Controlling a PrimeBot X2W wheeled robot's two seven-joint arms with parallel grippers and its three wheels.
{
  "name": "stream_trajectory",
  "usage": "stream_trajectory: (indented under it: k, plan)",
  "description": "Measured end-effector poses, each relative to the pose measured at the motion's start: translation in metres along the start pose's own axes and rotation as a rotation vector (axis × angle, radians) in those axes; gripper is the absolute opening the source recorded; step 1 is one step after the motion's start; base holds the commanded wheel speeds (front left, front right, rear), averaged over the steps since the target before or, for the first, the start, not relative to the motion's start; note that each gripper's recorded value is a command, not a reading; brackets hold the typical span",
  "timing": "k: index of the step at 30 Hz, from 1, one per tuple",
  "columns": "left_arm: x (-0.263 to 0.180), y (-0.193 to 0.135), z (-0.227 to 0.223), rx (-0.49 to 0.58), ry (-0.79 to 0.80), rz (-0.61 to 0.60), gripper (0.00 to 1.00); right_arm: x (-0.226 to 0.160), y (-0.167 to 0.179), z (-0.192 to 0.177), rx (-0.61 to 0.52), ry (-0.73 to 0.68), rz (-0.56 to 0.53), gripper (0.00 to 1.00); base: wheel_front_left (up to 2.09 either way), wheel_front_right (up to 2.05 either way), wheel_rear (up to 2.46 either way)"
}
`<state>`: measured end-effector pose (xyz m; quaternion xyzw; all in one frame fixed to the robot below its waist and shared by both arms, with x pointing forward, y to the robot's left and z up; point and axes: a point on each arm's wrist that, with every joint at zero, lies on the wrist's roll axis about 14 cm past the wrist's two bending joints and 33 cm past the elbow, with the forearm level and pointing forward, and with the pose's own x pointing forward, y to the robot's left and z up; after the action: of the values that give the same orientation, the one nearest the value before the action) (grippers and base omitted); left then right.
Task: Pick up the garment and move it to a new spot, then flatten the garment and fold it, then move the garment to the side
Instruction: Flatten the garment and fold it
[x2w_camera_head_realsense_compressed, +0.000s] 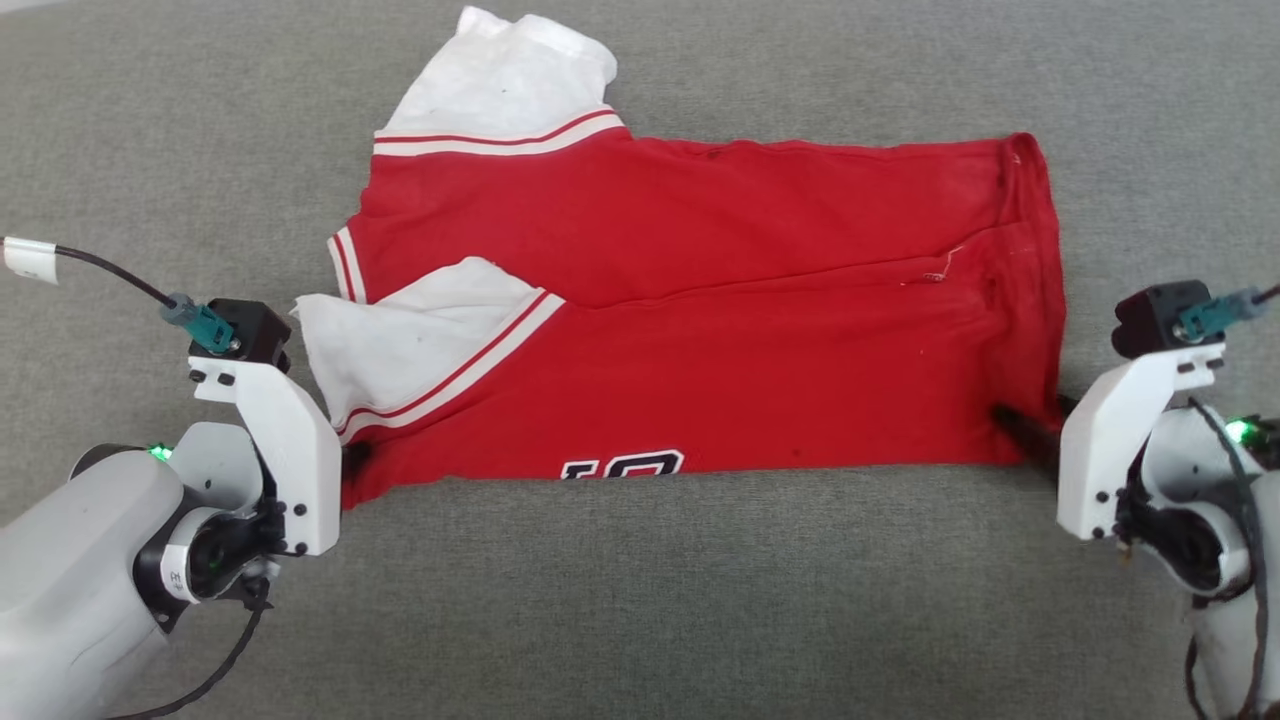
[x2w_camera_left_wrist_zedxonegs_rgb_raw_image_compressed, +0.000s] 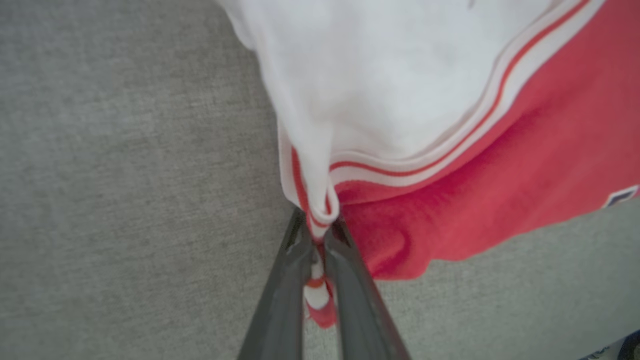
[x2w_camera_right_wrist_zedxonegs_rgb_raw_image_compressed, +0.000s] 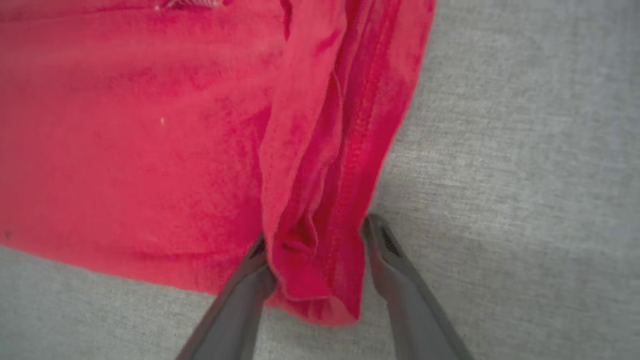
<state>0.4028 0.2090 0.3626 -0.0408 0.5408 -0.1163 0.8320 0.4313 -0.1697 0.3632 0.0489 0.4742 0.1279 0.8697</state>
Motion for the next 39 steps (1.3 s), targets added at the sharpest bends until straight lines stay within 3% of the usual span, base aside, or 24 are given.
stream_trajectory:
  k: [19,28,35,36,37,39]
  plan:
    - [-0.042,0.006,0.0,-0.01,-0.079,0.013,0.0,-0.032,0.014,0.019,-0.072,0.038,0.055,0.0,0.0,0.0,0.0]
    - [-0.063,0.003,-0.024,-0.024,-0.05,0.037,0.0,-0.058,0.023,0.001,-0.096,0.085,0.066,0.0,0.0,0.0,0.0]
    - [-0.057,-0.002,-0.052,-0.065,0.016,0.031,0.0,-0.06,0.023,-0.024,-0.041,0.122,0.053,0.0,0.0,0.0,0.0]
    - [-0.054,-0.002,-0.055,-0.067,0.025,0.031,0.04,-0.059,0.022,-0.028,-0.038,0.128,0.05,0.0,0.0,0.0,0.0]
    - [-0.052,-0.001,-0.056,-0.069,0.03,0.033,0.28,-0.058,0.023,-0.03,-0.032,0.128,0.052,0.15,0.0,0.0,0.0]
    - [-0.047,-0.003,-0.058,-0.071,0.04,0.023,0.44,-0.053,0.023,-0.035,-0.011,0.13,0.051,0.49,0.0,0.0,0.0]
